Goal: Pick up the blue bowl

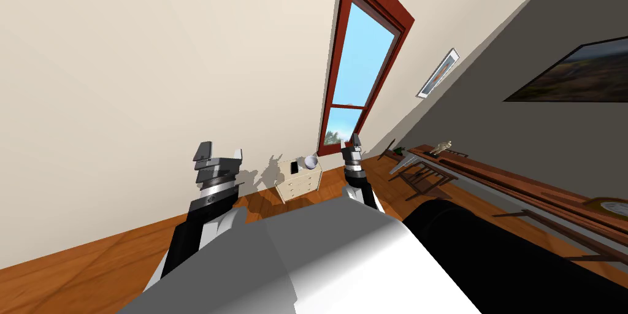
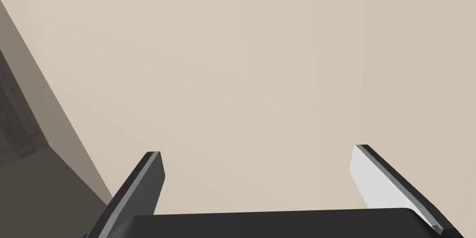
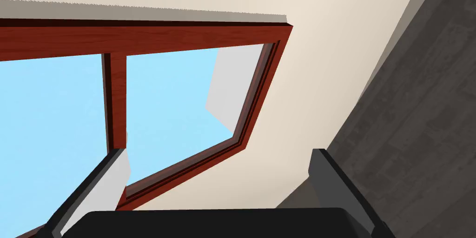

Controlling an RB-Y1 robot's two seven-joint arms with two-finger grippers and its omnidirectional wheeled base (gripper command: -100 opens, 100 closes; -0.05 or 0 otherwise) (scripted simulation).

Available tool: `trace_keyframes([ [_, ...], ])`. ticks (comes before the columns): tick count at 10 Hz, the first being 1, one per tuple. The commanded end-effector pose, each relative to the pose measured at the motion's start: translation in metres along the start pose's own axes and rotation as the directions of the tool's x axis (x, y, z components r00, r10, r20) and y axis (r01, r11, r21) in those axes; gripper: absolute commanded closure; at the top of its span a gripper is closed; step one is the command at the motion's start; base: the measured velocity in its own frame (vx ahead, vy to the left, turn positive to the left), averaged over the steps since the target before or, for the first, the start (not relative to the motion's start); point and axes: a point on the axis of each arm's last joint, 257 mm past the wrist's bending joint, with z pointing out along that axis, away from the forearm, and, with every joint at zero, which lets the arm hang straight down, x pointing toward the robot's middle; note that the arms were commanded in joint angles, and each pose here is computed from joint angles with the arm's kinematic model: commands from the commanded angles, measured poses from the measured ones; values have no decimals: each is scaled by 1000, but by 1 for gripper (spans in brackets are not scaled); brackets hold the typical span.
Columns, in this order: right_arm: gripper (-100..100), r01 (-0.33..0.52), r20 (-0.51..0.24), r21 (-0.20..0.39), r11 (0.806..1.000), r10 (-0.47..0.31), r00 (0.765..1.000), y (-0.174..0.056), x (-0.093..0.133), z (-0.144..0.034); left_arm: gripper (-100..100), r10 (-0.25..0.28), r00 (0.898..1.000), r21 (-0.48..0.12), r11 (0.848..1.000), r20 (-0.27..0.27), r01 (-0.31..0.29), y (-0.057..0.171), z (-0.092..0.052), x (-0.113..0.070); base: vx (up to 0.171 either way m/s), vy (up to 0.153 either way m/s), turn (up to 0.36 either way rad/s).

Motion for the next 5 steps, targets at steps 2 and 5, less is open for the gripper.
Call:
trace_keyframes([
  [2, -100, 30, -62, 27, 999, -29, 998, -14, 13, -5, 0, 0, 1000, 0, 1000, 0, 0, 0, 0, 0, -88, 4, 4],
  [5, -100, 83, -159, 68, 994, -71, 985, -39, 34, -17, 0, 0, 1000, 0, 1000, 0, 0, 0, 0, 0, -132, 16, 36],
])
